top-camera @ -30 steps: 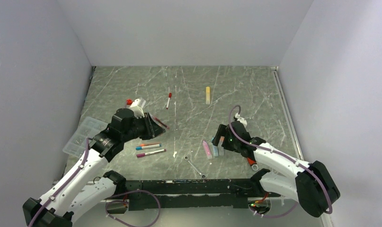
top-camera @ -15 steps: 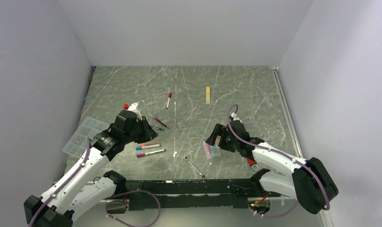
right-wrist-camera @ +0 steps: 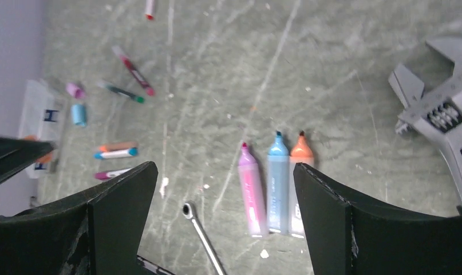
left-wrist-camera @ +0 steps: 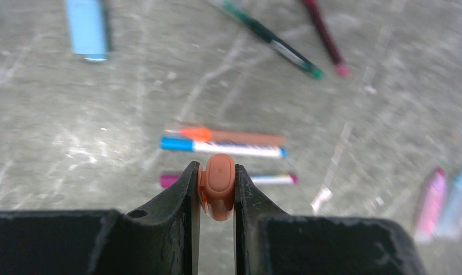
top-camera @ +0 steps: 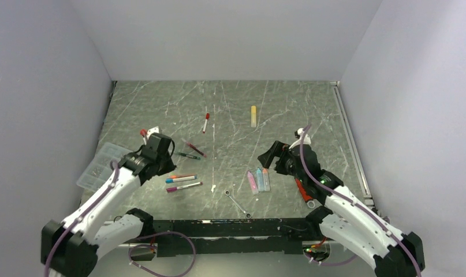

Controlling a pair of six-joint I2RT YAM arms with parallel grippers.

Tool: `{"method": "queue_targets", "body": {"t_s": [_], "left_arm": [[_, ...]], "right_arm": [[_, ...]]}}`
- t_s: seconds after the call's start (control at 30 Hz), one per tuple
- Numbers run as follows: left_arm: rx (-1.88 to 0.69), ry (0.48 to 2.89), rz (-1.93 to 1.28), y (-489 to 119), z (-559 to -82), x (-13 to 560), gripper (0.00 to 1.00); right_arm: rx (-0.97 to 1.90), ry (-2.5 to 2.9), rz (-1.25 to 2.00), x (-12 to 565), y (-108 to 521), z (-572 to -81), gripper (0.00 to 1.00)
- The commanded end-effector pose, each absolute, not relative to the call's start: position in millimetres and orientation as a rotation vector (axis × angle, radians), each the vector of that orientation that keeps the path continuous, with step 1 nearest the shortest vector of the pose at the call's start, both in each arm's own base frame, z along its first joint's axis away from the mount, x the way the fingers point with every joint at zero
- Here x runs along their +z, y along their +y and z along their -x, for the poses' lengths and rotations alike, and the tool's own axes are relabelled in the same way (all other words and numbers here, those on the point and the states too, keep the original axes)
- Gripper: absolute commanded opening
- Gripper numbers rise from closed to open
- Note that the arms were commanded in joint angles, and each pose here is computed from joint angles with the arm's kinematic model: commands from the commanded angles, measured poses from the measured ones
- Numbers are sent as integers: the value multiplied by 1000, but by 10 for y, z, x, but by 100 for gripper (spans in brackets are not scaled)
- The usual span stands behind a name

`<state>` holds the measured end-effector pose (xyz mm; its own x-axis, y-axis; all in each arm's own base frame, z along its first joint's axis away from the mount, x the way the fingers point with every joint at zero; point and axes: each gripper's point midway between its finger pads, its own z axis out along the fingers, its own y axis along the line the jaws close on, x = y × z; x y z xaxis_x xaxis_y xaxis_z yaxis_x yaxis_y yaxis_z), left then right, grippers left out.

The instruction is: Open the pen caps

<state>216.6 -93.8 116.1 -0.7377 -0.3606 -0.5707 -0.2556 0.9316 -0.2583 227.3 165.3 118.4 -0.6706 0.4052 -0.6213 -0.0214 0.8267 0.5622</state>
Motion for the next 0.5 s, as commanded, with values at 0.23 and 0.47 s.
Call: {"method": "queue_targets", "body": {"t_s": [0.23, 0.47], "left_arm": [[-81, 2484, 808, -337, -2892, 864, 2], [101, 2572, 752, -186, -3162, 650, 11]], "right_arm": [[730, 2133, -208, 1373, 1651, -2250, 90], [746, 2100, -208, 1441, 1630, -2222, 90]]}}
